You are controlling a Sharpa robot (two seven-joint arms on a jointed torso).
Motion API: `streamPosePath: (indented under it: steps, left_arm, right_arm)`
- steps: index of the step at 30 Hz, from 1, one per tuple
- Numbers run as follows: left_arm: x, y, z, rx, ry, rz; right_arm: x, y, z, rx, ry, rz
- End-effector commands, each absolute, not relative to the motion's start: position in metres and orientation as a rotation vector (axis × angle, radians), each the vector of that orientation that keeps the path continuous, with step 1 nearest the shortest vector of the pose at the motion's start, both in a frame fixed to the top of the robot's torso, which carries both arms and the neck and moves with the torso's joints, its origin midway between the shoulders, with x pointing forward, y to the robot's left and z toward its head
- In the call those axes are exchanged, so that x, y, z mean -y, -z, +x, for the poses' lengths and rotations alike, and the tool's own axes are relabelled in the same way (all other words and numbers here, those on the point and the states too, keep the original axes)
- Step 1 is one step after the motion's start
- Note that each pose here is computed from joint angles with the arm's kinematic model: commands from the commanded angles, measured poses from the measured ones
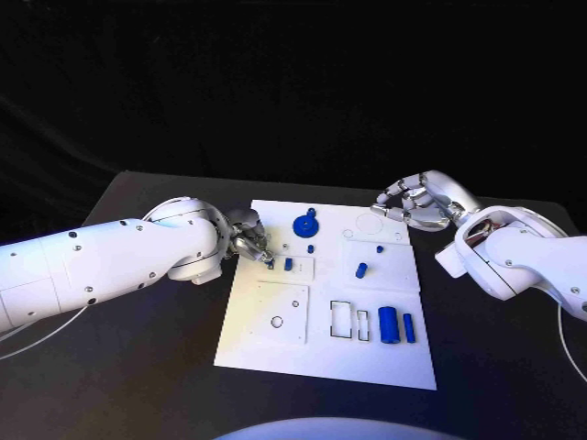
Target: Assemble the parts on the task board
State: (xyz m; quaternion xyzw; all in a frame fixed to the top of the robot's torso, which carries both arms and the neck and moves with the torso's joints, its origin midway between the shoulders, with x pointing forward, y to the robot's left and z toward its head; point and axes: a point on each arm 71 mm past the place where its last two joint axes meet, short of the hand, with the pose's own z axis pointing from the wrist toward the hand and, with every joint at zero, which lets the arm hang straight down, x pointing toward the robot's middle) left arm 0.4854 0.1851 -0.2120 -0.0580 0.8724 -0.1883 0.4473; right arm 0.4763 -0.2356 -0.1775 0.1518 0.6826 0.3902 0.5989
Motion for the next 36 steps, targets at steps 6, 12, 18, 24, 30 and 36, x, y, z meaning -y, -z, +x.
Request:
streamPosePath:
  steps: [6, 12, 18, 24, 30, 36]
  left_arm:
    - [-0.188, 0.206, 0.481, -2.006, 0.603, -0.198]
    - [-0.192, 0.211, 0.479, -1.995, 0.603, -0.173]
    - [-0.191, 0.219, 0.478, -1.990, 0.585, -0.111]
    - [-0.192, 0.226, 0.481, -1.984, 0.570, -0.080]
    - [-0.192, 0.230, 0.481, -2.016, 0.561, -0.070]
    - [-0.192, 0.234, 0.481, -2.064, 0.543, -0.065]
  right_arm:
    - [0.236, 0.177, 0.475, -1.576, -0.913, 0.345]
    - [0.236, 0.178, 0.475, -1.577, -0.913, 0.346]
    - [0.236, 0.178, 0.475, -1.578, -0.912, 0.347]
    - [0.236, 0.178, 0.475, -1.578, -0.912, 0.347]
    - [0.236, 0.178, 0.475, -1.578, -0.912, 0.348]
    - [0.237, 0.178, 0.475, -1.578, -0.912, 0.348]
